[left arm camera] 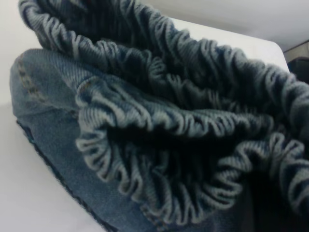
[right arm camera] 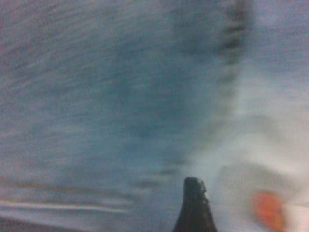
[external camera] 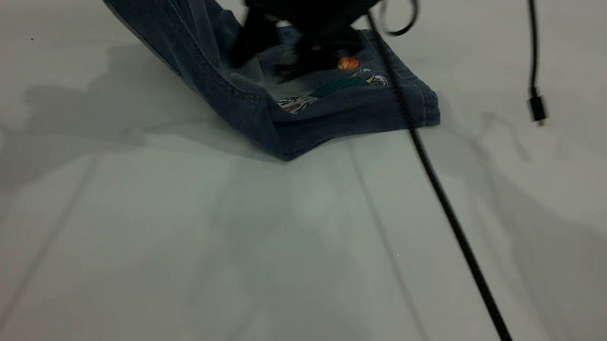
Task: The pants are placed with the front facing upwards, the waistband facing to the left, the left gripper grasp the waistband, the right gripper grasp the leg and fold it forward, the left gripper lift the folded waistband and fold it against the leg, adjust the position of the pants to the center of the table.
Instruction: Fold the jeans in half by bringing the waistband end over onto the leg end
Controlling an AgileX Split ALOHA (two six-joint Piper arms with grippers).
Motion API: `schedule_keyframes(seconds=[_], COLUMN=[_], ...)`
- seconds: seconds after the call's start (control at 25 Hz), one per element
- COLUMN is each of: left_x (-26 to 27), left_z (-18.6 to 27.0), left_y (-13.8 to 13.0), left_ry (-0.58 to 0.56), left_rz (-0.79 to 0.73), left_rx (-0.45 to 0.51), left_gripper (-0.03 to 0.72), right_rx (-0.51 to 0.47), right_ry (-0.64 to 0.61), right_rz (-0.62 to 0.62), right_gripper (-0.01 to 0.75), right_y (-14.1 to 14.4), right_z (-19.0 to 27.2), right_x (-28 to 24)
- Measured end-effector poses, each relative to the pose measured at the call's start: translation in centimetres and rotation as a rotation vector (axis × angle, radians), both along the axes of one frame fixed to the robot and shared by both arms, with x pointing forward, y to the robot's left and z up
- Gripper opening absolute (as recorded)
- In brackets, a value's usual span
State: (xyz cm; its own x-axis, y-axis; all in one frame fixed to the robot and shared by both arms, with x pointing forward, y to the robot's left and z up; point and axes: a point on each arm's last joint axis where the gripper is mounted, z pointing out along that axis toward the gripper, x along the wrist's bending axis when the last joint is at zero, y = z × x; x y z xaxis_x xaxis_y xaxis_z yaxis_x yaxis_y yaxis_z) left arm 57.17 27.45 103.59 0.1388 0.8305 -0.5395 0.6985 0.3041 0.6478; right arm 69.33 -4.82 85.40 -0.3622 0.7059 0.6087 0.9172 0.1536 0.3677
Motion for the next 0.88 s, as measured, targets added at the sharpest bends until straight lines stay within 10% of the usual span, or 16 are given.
schedule_keyframes(seconds=[0.4,0.88], left_x=[-0.3,-0.3], left_z=[0.1,-3.0], left_y=[-5.8,-11.0], left_ry=[-0.062,-0.028], left_rz=[-0.086,-0.147], left_rx=[0.078,0.139], left_gripper=[0.08,0.08], right_rx=[-0.073,-0.021], right_ry=[0.07,-0.167], right_rz=[0.041,-0.245], right_gripper=[0.454,0.454], right_y=[-0.4,-14.9], right_z=[-1.7,12.5], right_x=[-0.7,4.4])
